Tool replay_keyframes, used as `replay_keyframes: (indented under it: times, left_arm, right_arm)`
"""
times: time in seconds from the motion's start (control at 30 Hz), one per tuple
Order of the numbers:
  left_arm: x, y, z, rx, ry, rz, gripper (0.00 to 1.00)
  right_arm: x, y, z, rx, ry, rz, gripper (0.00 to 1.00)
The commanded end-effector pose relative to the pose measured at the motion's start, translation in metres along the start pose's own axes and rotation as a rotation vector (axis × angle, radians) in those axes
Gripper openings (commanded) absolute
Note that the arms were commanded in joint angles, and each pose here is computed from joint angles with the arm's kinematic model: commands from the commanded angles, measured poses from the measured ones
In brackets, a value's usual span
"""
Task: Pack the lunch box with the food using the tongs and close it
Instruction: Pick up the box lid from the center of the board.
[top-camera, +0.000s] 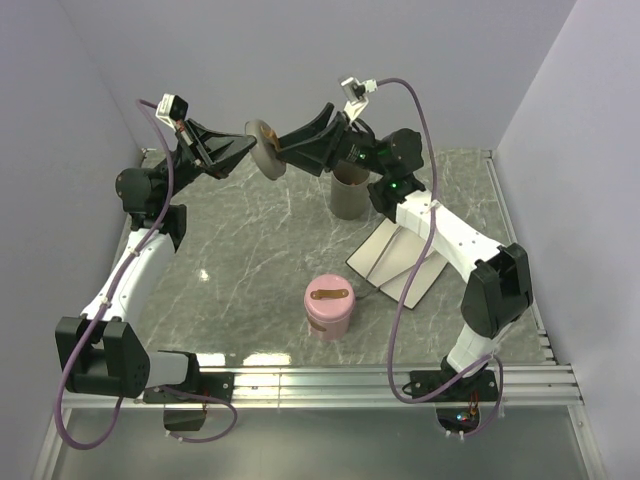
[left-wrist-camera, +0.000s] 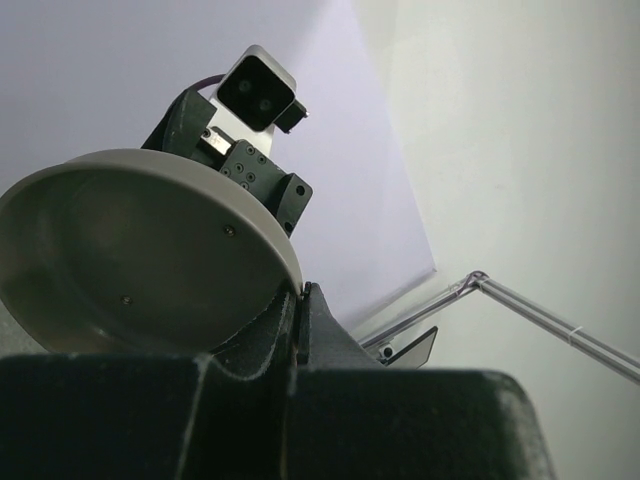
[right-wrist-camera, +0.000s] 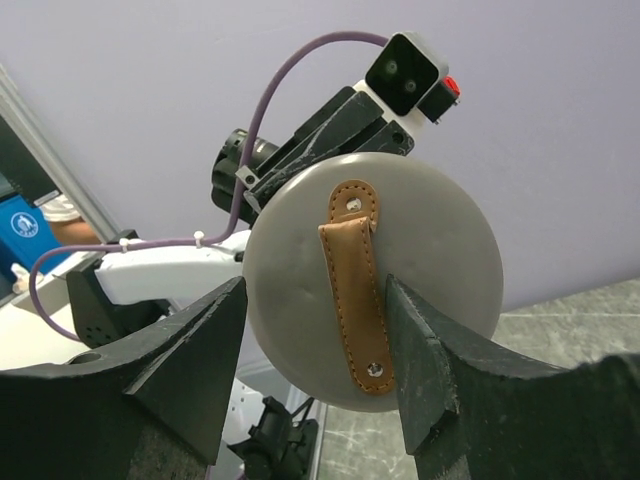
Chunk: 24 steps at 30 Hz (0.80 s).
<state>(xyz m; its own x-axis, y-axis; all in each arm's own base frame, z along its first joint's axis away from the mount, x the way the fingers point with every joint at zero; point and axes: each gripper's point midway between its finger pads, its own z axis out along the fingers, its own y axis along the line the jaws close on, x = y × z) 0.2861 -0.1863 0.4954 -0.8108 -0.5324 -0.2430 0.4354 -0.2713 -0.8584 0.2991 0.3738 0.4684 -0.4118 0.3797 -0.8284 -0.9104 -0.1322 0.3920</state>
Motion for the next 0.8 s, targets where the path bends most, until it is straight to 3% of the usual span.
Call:
replay_keyframes:
  times: [0.0, 0.3, 0.47, 0.6, 0.7, 0.77]
  left_arm:
    - [0.003, -0.017, 0.001, 0.054, 0.007, 0.046, 0.0]
    - [0.006, -0.019, 0.001, 0.063, 0.011, 0.046, 0.0]
    - [0.008, -0.016, 0.002, 0.056, 0.016, 0.039, 0.0]
    - [0.01, -0.014, 0.001, 0.053, 0.018, 0.034, 0.0]
    - [0.01, -0.014, 0.001, 0.051, 0.019, 0.036, 0.0]
    - [0.01, -0.013, 0.001, 0.048, 0.019, 0.045, 0.0]
  right_arm:
    - [-0.009, 0.007, 0.009, -0.032, -0.022, -0.063, 0.64]
    - [-0.004, -0.002, 0.012, -0.002, -0.014, -0.057, 0.57]
    - [-0.002, -0.007, 0.018, 0.021, 0.001, -0.061, 0.47]
    - [-0.004, -0.005, 0.021, 0.014, 0.003, -0.064, 0.3]
    - [-0.006, -0.003, 0.021, 0.015, 0.012, -0.074, 0.05]
    - [-0.009, -0.001, 0.021, 0.025, 0.023, -0.086, 0.0]
